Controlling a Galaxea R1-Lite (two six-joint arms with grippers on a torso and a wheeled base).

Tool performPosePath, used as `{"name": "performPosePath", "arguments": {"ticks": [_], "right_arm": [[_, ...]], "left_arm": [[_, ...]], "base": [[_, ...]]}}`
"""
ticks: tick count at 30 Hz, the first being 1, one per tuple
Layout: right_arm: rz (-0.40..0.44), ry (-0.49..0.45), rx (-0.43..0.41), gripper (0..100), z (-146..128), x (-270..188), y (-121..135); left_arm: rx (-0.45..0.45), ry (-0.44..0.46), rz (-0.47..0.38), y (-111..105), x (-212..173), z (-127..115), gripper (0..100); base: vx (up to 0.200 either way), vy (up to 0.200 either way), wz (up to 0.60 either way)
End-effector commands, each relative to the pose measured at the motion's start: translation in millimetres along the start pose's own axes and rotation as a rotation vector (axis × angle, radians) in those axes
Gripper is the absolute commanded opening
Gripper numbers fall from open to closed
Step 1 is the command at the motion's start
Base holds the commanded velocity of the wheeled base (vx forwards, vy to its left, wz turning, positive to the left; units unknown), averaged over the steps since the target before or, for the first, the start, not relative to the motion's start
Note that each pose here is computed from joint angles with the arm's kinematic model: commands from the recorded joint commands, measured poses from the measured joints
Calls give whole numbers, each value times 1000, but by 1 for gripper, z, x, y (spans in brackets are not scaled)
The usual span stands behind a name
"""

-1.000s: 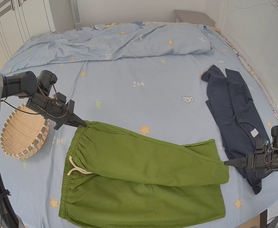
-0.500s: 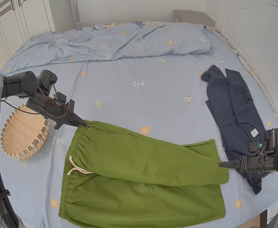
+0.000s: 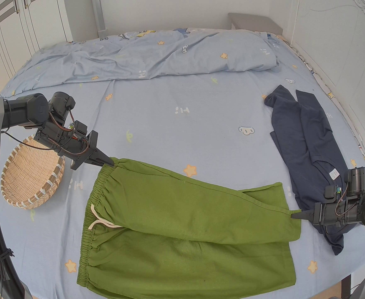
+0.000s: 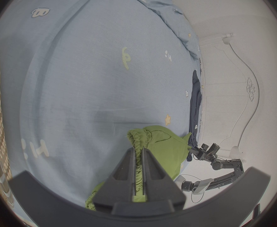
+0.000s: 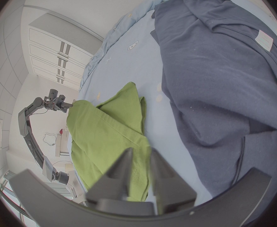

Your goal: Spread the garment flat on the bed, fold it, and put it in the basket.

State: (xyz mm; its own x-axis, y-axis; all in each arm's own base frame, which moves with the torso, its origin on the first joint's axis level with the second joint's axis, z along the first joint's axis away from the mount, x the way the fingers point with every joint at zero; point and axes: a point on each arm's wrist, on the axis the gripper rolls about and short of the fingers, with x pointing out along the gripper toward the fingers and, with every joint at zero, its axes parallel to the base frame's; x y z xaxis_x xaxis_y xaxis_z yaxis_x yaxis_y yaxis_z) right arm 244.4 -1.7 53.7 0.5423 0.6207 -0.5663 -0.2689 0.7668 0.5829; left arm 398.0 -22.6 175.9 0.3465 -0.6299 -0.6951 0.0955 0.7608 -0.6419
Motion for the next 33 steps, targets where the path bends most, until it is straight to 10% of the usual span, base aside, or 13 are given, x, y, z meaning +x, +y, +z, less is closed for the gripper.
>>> {"name": "performPosePath", "arguments": {"ticks": [1, 12, 33], "right_arm": [[-4, -11, -2, 0, 2, -1, -1], [-26, -112, -54, 0, 16, -20, 8], [27, -344, -324, 0, 129, -28, 91]], "left_arm": [[-1, -2, 0, 0, -1, 0, 0], [2, -9, 5, -1, -6, -2, 0], [59, -154, -1, -13, -50, -8, 0]], "base": [[0, 0, 0], [0, 0, 0], [0, 0, 0]]}}
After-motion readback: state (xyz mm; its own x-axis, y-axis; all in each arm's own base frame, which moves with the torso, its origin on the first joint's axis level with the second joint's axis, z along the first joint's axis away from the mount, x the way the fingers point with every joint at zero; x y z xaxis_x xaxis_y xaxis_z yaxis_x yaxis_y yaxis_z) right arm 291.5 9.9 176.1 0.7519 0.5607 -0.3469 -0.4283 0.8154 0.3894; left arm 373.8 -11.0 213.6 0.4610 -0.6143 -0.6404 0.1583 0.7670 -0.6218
